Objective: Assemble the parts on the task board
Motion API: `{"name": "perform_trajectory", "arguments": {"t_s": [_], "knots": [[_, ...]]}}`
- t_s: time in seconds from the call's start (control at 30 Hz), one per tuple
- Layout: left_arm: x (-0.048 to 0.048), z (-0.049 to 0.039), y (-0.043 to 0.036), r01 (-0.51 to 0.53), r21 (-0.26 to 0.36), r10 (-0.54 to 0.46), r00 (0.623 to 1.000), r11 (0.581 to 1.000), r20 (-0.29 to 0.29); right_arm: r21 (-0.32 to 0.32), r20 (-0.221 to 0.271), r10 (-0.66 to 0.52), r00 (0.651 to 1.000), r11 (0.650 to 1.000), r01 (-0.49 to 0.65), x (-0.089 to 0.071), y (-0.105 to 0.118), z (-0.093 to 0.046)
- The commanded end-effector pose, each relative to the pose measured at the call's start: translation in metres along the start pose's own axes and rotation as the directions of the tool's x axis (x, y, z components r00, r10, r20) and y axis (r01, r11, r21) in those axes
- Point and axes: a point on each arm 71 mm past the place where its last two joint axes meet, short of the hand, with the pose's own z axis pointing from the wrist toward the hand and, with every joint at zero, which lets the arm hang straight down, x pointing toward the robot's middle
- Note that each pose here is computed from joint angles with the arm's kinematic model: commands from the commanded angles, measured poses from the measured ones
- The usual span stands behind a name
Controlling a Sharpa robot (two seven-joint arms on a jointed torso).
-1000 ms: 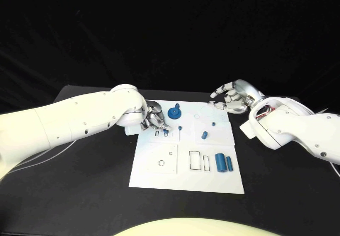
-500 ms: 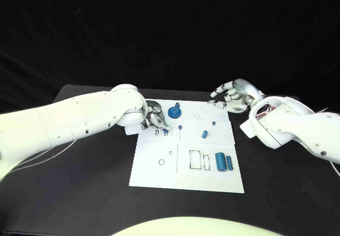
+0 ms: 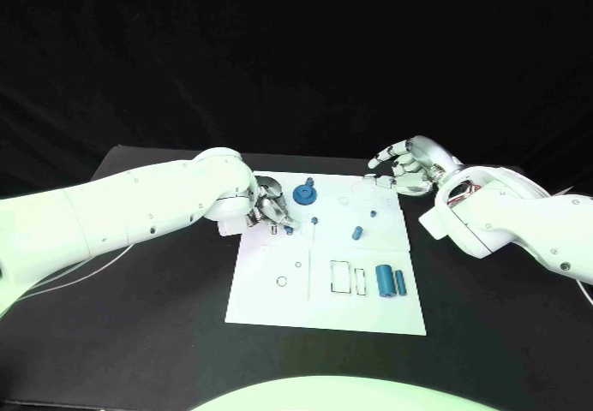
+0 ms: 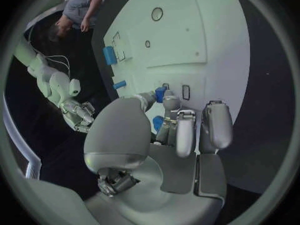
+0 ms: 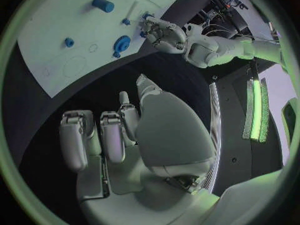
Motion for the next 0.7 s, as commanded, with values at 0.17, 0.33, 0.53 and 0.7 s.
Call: {"name": "perform_trajectory", "arguments": {"t_s": [0.17, 0.33, 0.53, 0.7], "knots": [[0.0016, -0.0011, 0.0006, -0.019, -0.001, 0.019, 1.000, 1.000, 0.009, -0.007, -0.015, -0.007, 1.000, 1.000, 0.007, 0.0010, 0.0004, -0.0002], [0.0027, -0.0016, 0.0007, -0.023, 0.001, 0.023, 1.000, 1.000, 0.012, -0.007, -0.015, -0.007, 1.000, 1.000, 0.007, 0.0010, 0.0002, -0.0002], [0.0041, -0.0014, 0.0012, -0.025, 0.001, 0.025, 1.000, 1.000, 0.019, -0.007, -0.016, -0.007, 1.000, 1.000, 0.007, 0.0010, 0.0002, -0.0001], [0.0053, -0.0006, 0.0011, -0.024, 0.002, 0.024, 0.999, 1.000, 0.022, -0.007, -0.016, -0.007, 1.000, 1.000, 0.007, 0.0010, 0.0001, -0.0001]]}}
